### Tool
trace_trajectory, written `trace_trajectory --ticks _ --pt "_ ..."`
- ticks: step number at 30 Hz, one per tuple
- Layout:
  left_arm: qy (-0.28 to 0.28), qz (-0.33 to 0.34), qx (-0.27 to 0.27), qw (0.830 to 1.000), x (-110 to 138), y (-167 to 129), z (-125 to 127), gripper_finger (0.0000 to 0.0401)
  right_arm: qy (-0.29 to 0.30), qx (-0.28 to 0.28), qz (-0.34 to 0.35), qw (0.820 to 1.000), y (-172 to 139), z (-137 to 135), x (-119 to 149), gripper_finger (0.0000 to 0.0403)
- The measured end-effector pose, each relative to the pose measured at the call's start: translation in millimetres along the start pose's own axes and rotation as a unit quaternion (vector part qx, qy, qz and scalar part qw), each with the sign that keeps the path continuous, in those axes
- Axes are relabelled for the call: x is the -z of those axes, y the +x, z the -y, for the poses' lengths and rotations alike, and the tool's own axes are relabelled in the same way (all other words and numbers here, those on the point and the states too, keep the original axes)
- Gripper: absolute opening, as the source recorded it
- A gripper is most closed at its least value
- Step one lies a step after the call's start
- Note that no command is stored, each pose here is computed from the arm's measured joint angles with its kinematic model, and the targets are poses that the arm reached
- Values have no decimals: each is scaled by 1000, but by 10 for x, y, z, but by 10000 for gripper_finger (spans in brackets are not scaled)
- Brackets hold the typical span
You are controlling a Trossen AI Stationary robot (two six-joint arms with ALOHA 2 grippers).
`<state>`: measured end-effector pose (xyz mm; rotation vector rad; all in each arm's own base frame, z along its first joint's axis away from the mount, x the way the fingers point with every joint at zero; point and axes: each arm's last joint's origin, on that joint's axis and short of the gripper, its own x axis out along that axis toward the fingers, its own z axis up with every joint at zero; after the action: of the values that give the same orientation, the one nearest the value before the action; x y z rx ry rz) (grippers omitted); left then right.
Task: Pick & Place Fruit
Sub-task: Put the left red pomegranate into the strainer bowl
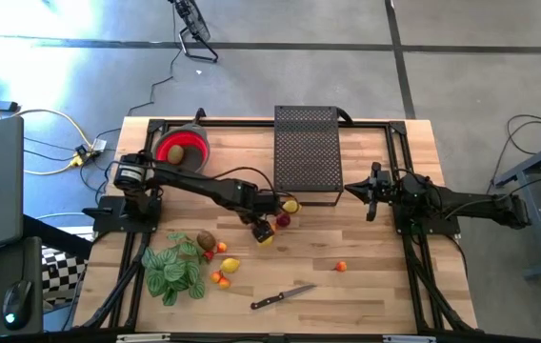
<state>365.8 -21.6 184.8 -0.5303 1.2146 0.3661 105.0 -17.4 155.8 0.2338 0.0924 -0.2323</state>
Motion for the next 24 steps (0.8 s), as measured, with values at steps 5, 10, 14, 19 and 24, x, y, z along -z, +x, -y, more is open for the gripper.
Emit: trace_trajectory --ticks 5,10,14,19,24 --pt "0 -12 -9 1000 17 53 -11 319 0 0 0 1000 0 0 0 2" --pt "0 -18 -13 1000 25 69 -18 319 0 0 0 1000 0 0 0 2" --pt "0 -18 -12 1000 24 71 -16 319 0 0 0 1000 0 0 0 2" --pt "0 -21 -9 1000 25 71 -15 319 0 0 0 1000 0 0 0 2" --pt "0 -24 -5 1000 28 71 -11 319 0 0 0 1000 0 0 0 2"
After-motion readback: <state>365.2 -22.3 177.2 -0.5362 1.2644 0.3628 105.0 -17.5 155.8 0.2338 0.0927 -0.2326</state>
